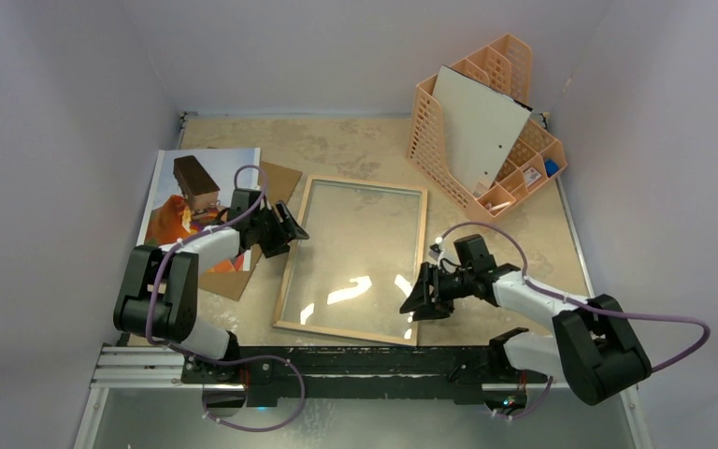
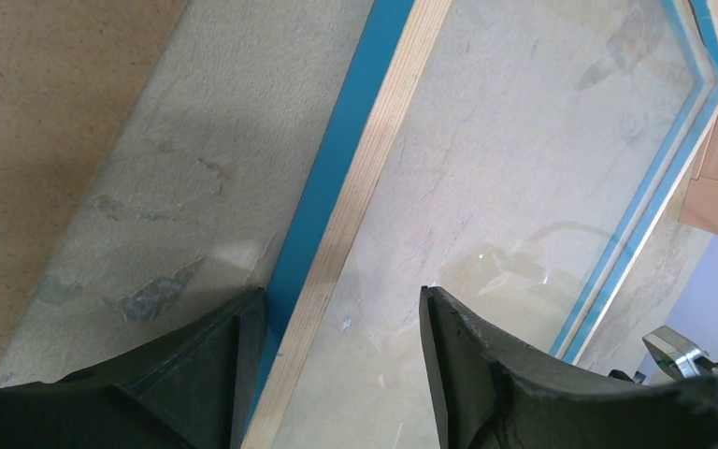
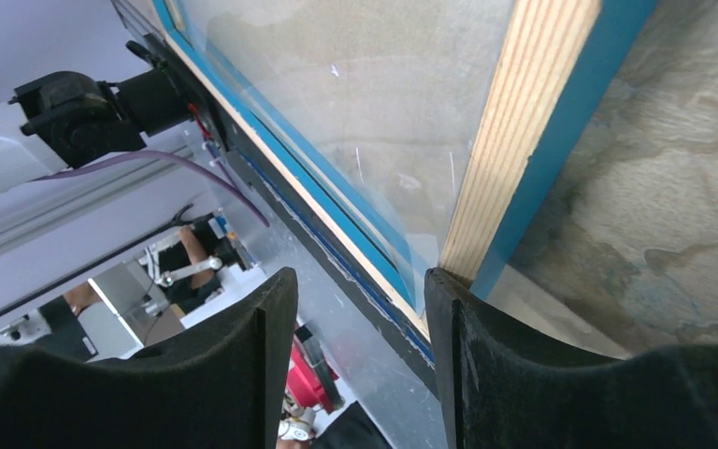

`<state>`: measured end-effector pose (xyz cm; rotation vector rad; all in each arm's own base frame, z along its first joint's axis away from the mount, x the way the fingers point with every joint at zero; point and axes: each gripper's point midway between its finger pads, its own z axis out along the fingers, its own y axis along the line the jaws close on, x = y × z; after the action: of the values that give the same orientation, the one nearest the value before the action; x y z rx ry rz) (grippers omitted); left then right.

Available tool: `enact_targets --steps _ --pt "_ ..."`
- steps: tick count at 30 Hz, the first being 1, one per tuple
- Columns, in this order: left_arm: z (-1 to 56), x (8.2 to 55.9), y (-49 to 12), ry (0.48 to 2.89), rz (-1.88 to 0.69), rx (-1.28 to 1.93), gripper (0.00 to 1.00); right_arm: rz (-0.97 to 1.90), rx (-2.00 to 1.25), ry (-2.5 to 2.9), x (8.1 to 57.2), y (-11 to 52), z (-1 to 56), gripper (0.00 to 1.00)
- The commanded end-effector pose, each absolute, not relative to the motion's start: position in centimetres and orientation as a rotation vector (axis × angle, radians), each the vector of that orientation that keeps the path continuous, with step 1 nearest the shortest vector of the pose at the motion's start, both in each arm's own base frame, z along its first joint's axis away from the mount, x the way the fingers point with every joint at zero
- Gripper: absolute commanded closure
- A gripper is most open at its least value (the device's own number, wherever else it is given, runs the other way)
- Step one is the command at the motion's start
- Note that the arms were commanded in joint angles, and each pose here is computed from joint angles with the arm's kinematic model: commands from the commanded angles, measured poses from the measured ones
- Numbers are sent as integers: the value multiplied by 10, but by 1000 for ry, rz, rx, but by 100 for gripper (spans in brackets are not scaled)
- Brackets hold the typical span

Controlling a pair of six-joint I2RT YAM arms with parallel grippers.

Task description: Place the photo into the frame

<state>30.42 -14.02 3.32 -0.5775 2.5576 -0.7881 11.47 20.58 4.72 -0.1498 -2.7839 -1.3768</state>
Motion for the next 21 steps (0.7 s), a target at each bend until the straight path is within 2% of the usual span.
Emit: enact_targets --steps 1,16,19,21 --pt "5 241 -158 2797 -893 -663 37 -1370 -107 -2869 124 206 27 43" --pt "4 247 -152 2772 -828 -692 39 -1792 148 -2923 162 225 105 47" --pt "5 249 -150 2765 -815 -694 39 -1704 60 -3027 174 217 103 47" --pt "6 252 -149 2757 -801 -686 39 -1525 -45 -3161 186 202 95 47"
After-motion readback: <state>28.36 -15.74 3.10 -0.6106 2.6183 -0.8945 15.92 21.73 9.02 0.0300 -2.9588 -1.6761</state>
